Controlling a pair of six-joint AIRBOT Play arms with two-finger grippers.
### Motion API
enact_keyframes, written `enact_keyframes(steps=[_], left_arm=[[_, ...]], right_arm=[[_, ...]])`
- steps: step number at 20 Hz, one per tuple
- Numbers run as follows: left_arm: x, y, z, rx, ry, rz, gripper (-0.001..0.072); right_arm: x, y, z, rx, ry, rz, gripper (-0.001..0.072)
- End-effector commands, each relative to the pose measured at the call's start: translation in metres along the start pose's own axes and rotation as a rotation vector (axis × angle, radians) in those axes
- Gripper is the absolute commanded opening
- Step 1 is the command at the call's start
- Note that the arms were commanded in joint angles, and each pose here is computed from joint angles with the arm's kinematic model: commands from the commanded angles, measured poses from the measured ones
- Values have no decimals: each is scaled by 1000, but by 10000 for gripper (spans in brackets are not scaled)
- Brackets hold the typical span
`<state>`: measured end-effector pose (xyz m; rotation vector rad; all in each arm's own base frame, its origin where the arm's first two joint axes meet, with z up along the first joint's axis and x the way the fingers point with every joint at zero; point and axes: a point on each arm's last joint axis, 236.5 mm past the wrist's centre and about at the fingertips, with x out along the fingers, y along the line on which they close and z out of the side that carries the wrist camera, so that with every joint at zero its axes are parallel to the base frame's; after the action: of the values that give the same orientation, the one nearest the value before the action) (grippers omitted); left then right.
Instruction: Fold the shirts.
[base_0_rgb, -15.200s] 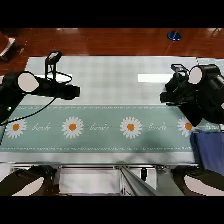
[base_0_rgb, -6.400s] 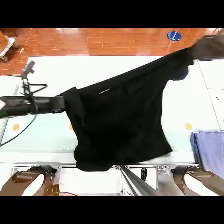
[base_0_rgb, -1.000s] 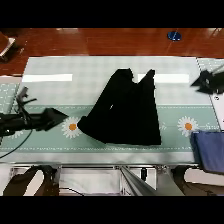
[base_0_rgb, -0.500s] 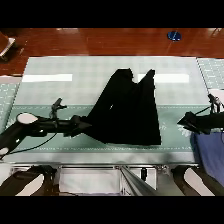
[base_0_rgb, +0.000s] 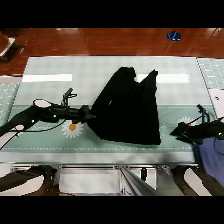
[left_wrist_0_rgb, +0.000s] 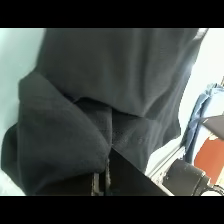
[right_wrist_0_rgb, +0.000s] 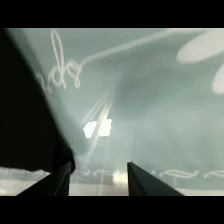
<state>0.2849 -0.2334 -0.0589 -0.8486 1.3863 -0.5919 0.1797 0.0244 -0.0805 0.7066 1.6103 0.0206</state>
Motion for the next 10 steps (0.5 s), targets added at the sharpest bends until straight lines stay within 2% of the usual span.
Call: enact_keyframes(steps=[1,7,10], left_arm=[[1,-8,9,40,-8,-13,27],[1,-9,7,40,0,-17,27],[1,-9,7,40,0,-17,27]], right_arm=[[22,10,-23,-29,105,26,408],[54,63,-8,-43,101,175,408],[75,75,-9,-48,129,177,408]])
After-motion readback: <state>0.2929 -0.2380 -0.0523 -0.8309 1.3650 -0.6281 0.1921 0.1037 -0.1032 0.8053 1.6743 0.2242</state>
